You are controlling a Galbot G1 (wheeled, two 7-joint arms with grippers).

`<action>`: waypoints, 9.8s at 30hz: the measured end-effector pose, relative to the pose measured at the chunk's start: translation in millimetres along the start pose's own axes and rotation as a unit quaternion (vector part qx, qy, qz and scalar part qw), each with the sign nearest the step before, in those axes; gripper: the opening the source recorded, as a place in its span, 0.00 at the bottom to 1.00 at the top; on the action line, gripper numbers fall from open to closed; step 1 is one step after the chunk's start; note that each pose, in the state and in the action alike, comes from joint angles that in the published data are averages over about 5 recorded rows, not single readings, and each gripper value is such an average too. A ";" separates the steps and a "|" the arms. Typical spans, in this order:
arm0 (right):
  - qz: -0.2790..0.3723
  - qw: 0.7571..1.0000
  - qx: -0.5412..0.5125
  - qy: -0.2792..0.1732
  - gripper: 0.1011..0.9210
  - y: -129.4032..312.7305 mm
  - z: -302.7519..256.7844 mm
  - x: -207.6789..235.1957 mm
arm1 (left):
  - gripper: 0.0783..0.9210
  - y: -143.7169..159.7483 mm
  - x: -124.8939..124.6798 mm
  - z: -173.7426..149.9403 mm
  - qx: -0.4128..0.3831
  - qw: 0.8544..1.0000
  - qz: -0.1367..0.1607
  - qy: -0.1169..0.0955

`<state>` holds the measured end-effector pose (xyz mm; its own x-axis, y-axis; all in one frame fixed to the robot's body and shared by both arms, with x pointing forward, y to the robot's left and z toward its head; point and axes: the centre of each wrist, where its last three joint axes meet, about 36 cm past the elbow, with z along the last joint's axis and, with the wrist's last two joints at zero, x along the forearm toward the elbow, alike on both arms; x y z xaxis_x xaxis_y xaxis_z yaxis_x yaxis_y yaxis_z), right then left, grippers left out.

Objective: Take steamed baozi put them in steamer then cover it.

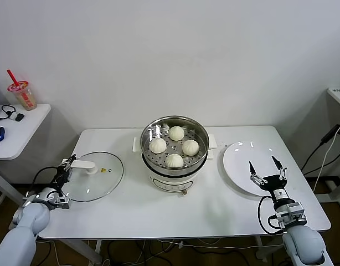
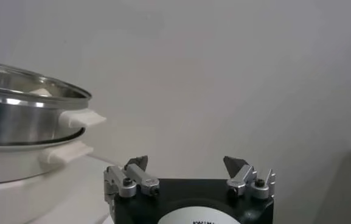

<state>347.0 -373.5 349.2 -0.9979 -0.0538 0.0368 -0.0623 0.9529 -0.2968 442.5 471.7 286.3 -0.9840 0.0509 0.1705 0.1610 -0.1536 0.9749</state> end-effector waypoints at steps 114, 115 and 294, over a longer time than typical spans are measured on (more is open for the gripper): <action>-0.335 0.937 0.095 0.017 0.88 -31.9 -226.8 -158.4 | 0.88 102.4 152.5 -160.4 0.723 0.665 -0.186 -0.011; -0.346 0.933 0.102 0.023 0.88 -31.9 -231.3 -162.6 | 0.88 102.7 152.2 -160.6 0.725 0.663 -0.186 -0.012; -0.469 0.724 0.383 0.331 0.65 -58.1 -337.4 -363.8 | 0.88 108.5 136.0 -171.5 0.703 0.690 -0.167 -0.028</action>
<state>720.1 -308.6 675.0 -0.2981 -0.1743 0.9385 -0.9516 0.1312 -0.2778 313.1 292.7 390.7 -0.9858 -0.1054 -0.1307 -0.1223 0.9841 0.1290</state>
